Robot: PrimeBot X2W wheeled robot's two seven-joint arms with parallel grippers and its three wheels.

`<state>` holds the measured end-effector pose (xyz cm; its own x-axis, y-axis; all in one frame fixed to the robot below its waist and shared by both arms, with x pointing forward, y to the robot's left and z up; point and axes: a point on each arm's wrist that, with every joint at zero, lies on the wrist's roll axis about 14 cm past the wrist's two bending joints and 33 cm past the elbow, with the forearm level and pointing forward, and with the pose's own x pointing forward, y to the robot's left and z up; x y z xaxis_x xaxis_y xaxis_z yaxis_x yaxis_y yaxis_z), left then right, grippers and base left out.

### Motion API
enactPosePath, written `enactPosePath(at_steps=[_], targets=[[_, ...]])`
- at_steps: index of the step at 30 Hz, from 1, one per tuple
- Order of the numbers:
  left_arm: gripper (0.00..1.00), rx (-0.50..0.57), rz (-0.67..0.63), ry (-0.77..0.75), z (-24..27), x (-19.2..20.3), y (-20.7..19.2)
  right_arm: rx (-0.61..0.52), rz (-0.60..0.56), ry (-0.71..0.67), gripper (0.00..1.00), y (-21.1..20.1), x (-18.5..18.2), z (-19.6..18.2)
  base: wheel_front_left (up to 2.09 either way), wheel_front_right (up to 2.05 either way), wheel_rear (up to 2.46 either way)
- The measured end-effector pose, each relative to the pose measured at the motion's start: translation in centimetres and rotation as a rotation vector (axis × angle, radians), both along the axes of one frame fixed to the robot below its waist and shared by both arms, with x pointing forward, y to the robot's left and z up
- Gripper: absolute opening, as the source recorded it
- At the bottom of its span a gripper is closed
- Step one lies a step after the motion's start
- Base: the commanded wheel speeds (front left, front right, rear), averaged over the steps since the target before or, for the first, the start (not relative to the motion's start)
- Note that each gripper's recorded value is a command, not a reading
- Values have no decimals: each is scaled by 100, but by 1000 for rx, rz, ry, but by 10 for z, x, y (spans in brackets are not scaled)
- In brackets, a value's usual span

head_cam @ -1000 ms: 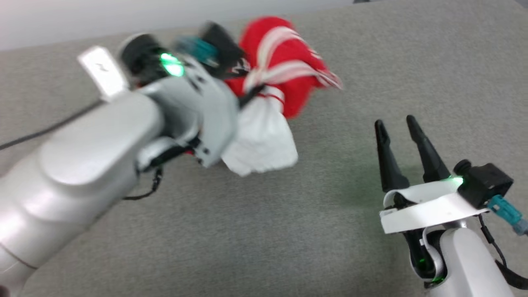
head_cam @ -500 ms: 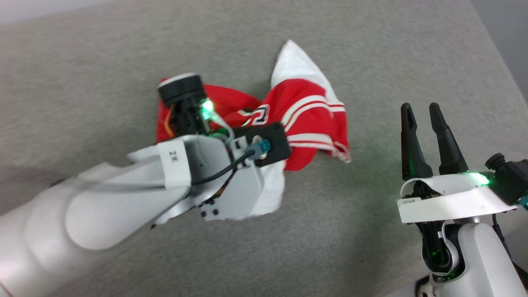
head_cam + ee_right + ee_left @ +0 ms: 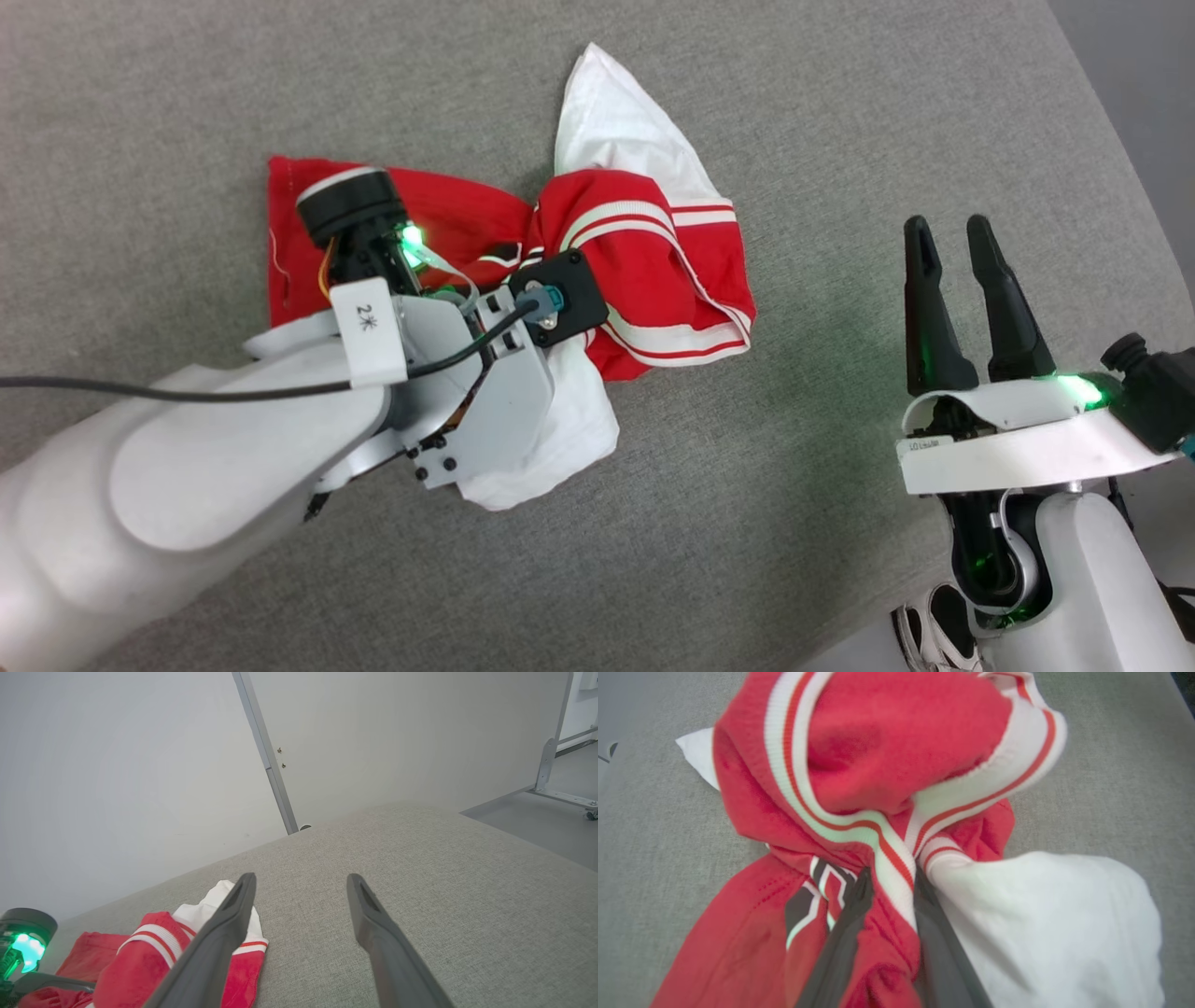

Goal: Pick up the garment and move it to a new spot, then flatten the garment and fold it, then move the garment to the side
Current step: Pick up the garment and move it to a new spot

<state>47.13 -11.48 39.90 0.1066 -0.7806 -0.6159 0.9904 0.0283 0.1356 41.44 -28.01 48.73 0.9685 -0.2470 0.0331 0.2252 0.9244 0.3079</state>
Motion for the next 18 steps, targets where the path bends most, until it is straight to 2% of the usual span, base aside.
enactPosePath(at_steps=[3,4,6,10,18], targets=[[0,-1,10,19,-3,1,0,0,4,2,100,1,2,-1,0,0,0],[30,-7,16,26,-2,2,1,0,6,2,100,2,2,-1,0,0,0],[100,-25,31,45,0,3,1,-5,13,2,100,4,3,-1,0,0,0],[100,-91,85,62,12,14,4,-22,33,0,100,9,6,0,0,0,0],[100,-330,245,73,64,38,26,-90,101,5,100,30,11,1,0,0,0]])
